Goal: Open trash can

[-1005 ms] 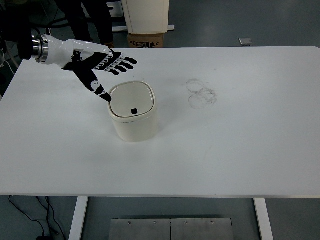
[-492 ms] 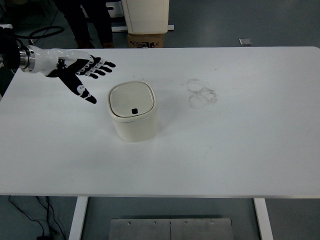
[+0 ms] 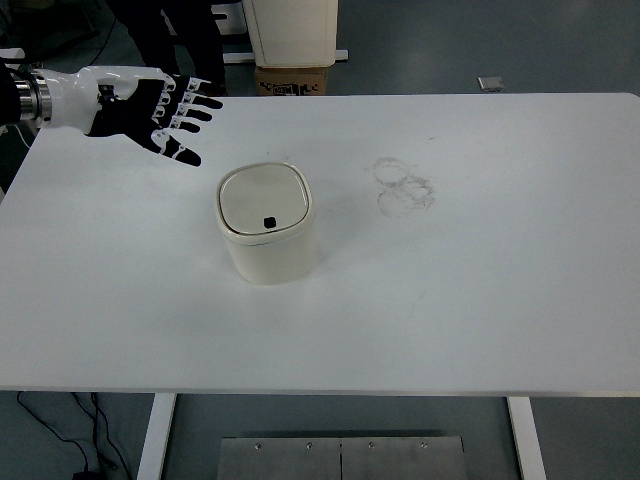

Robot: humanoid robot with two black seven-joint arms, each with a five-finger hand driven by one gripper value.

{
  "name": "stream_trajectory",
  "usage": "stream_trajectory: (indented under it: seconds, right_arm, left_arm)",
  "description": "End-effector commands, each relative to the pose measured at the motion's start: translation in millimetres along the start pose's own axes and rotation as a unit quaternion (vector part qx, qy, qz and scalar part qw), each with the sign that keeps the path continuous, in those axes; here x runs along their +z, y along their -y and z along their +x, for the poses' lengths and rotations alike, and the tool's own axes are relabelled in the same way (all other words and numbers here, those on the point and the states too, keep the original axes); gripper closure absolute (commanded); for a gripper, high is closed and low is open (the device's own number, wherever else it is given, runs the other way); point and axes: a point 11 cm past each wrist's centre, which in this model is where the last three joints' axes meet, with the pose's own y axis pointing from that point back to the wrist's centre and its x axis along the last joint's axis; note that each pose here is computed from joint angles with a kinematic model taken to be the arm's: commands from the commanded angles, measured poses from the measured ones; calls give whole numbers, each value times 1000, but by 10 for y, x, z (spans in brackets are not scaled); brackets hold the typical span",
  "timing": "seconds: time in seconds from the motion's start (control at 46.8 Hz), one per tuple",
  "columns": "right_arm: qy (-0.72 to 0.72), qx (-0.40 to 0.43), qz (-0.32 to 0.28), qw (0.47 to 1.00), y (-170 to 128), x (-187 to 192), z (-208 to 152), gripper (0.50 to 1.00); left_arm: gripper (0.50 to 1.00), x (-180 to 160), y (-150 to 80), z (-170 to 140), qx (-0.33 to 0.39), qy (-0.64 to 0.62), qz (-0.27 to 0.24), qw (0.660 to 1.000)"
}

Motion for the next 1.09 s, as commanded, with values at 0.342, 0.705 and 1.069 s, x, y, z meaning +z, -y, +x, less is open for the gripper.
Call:
stream_trajectory:
  seconds: [0.342, 0.705, 1.069]
  right_arm:
    - [0, 0, 0, 1000, 0, 0, 0, 509]
    - [0, 0, 0, 1000, 0, 0, 0, 509]
    - [0, 0, 0, 1000, 0, 0, 0, 509]
  left_arm:
    - [500, 191, 66, -84, -40, 176, 113, 977]
    - [500, 788, 236, -466, -110, 270, 101, 951]
    - [500, 713, 377, -633, -133, 307, 131, 933]
